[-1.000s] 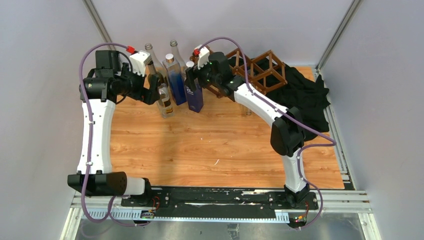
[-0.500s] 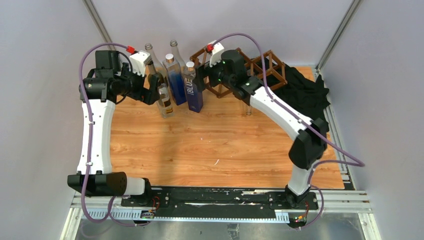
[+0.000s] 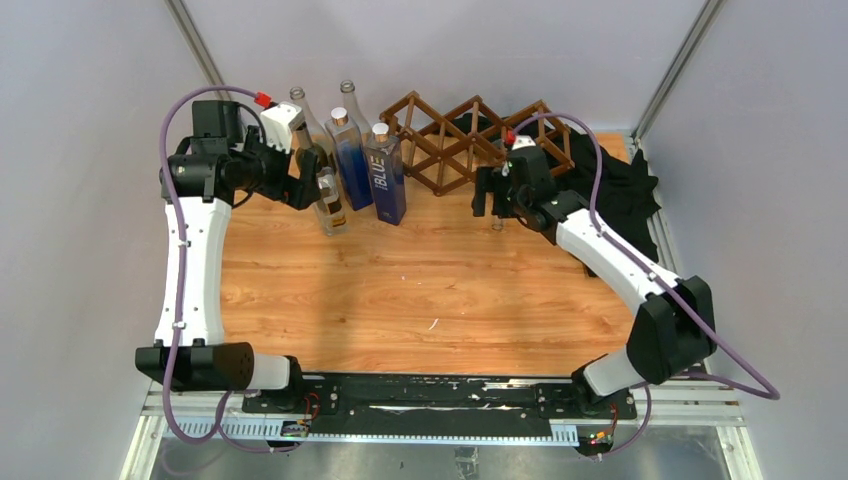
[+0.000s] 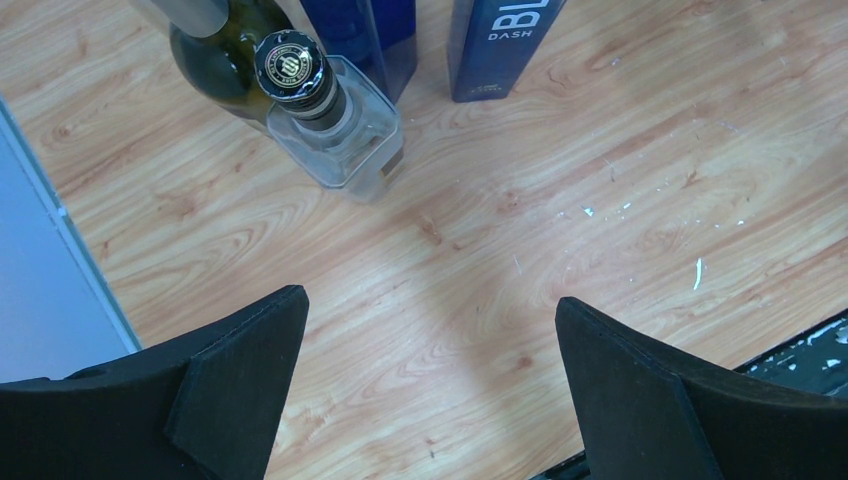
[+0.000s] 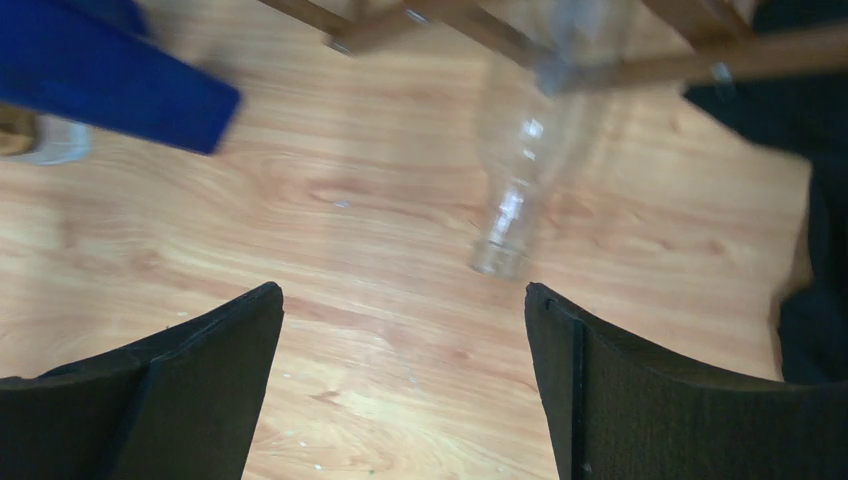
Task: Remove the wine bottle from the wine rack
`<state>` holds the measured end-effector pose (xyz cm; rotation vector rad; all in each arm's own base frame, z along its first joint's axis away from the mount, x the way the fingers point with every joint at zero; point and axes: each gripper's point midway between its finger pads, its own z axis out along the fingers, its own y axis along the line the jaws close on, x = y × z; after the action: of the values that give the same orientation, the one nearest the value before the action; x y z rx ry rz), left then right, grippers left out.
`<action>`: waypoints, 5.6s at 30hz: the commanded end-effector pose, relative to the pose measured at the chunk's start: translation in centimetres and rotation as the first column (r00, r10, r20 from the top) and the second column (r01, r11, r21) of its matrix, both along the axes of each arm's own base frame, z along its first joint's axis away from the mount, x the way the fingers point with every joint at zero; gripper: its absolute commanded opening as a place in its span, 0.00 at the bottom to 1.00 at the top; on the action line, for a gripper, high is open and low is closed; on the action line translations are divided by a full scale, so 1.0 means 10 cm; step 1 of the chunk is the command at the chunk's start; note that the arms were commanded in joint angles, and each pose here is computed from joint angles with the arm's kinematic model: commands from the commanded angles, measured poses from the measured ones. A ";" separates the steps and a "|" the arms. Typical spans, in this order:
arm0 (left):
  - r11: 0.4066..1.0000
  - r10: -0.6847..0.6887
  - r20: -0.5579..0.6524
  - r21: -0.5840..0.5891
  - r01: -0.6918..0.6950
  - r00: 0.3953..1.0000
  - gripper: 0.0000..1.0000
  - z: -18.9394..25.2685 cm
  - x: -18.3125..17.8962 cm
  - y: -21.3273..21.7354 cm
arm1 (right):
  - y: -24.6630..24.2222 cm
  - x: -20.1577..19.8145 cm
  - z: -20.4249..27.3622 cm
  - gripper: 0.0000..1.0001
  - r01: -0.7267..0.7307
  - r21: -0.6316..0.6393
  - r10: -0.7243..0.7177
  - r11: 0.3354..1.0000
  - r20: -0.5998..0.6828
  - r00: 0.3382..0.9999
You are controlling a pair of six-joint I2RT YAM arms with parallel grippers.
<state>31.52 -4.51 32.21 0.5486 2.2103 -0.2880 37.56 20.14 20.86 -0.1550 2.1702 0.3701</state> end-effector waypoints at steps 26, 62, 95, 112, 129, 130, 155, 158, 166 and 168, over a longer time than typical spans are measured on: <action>1.000 0.004 -0.033 -0.003 -0.005 0.999 1.00 -0.10 -0.01 0.01 | -0.41 0.70 -1.35 0.64 0.252 0.014 -0.239 0.968 -0.274 0.932; 0.992 -0.100 -0.051 -0.087 0.096 0.994 0.96 -0.15 -0.03 -0.19 | -0.40 -0.71 -0.99 0.00 0.213 0.198 -0.187 0.957 -0.143 0.972; 0.702 -0.711 0.276 0.222 0.677 0.647 1.00 -0.74 -0.78 -1.59 | 0.69 -1.67 -0.18 0.00 -0.320 0.163 0.348 0.933 -0.185 0.919; 0.622 -0.782 0.333 0.363 0.694 0.527 1.00 -1.12 -0.88 -1.77 | 1.49 -2.03 0.40 0.00 -0.590 0.282 0.623 0.757 -0.035 0.782; 0.537 -0.843 0.301 0.429 0.726 0.445 0.45 -1.15 -0.91 -1.78 | 1.70 -2.21 0.56 0.00 -0.672 0.301 0.707 0.676 -0.008 0.707; 0.541 -0.840 0.303 0.426 0.725 0.449 0.37 -1.13 -0.90 -1.79 | 1.70 -2.21 0.56 0.00 -0.672 0.304 0.707 0.676 -0.009 0.707; 0.584 -0.681 0.366 -0.251 0.772 0.634 0.00 -0.04 -1.44 -2.13 | 1.18 -2.13 1.33 0.96 -0.707 0.287 0.625 0.646 0.332 0.706; 0.530 -0.703 0.361 -0.308 0.790 0.613 0.00 0.05 -1.59 -2.16 | 1.19 -2.13 1.48 0.96 -0.726 0.296 0.623 0.621 0.375 0.686; 0.430 -0.769 0.311 -0.395 0.812 0.559 0.00 0.03 -1.85 -2.17 | 1.36 -2.28 1.87 0.85 -0.828 0.315 0.665 0.463 0.494 0.560; 0.426 -0.768 0.311 -0.406 0.809 0.560 0.00 0.05 -1.87 -2.17 | 1.39 -2.29 1.91 0.80 -0.840 0.312 0.675 0.444 0.500 0.543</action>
<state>14.30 -26.07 30.55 1.2357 1.5785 -1.2032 15.50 33.48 36.45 -0.8050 1.6093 1.2957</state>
